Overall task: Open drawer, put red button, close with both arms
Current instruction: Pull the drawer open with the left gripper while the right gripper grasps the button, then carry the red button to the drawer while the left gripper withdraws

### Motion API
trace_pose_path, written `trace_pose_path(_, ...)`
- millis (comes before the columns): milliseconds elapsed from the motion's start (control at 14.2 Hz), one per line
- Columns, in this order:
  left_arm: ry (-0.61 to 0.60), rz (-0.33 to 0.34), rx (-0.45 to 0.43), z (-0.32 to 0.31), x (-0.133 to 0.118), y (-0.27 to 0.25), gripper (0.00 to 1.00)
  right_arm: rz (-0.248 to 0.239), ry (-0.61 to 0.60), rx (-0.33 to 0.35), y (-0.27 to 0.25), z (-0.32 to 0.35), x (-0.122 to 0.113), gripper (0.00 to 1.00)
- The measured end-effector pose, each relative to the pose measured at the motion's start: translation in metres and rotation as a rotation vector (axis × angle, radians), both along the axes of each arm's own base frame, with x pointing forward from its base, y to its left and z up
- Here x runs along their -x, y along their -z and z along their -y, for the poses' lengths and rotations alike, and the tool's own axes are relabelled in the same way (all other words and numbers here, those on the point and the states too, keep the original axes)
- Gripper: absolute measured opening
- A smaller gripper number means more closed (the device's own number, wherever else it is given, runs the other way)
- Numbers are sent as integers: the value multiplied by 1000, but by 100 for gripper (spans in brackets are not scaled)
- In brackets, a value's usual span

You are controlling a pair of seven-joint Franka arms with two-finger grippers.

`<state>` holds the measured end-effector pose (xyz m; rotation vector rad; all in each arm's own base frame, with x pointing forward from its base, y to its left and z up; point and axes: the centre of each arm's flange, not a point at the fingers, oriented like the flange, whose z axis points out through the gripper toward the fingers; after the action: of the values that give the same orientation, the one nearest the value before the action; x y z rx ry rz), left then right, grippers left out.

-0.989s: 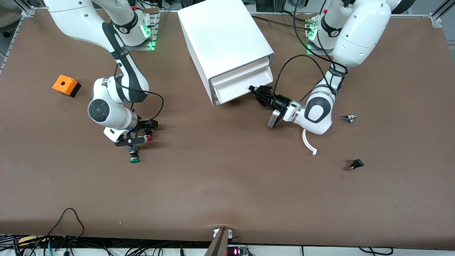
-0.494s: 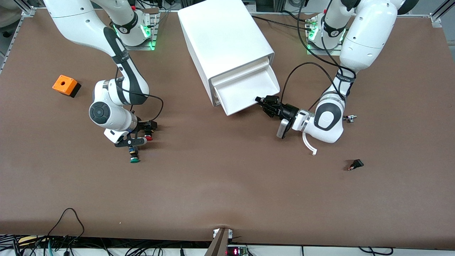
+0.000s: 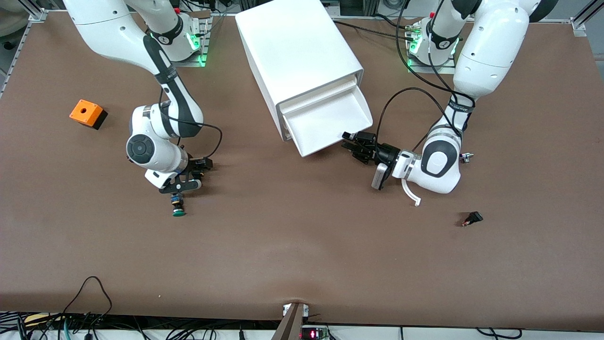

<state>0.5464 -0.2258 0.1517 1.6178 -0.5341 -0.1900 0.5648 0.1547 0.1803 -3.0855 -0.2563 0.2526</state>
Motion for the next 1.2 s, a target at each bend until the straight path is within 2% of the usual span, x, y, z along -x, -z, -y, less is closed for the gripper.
trace_pose_path(71,-5,2,0,-3,-2,0,70,0,-8,0,0,-5,1,82)
trace_pose_path(283,11,28,-18,-15,-12,-6,99,-1,-9,3,1,-4,1,50)
trace_pose_path(353,26,31,-22,-20,-17,-12,100,0,-15,6,2,2,0,50)
trace_pose_path(424,41,16,-23,-26,-22,-20,100,0,-23,8,2,8,-1,44)
trace_pose_path(565,68,-30,-58,-34,-30,-43,100,4,-36,9,1,14,-3,42)
trace_pose_path(777,131,-58,-206,-40,-34,-85,100,9,-39,8,1,15,-4,42)
trace_pose_path(989,189,-95,-409,-51,-31,-115,100,28,-40,5,-4,14,-9,42)
trace_pose_path(1201,206,-113,-700,-56,-39,-160,100,76,-75,-10,-24,10,-22,42)
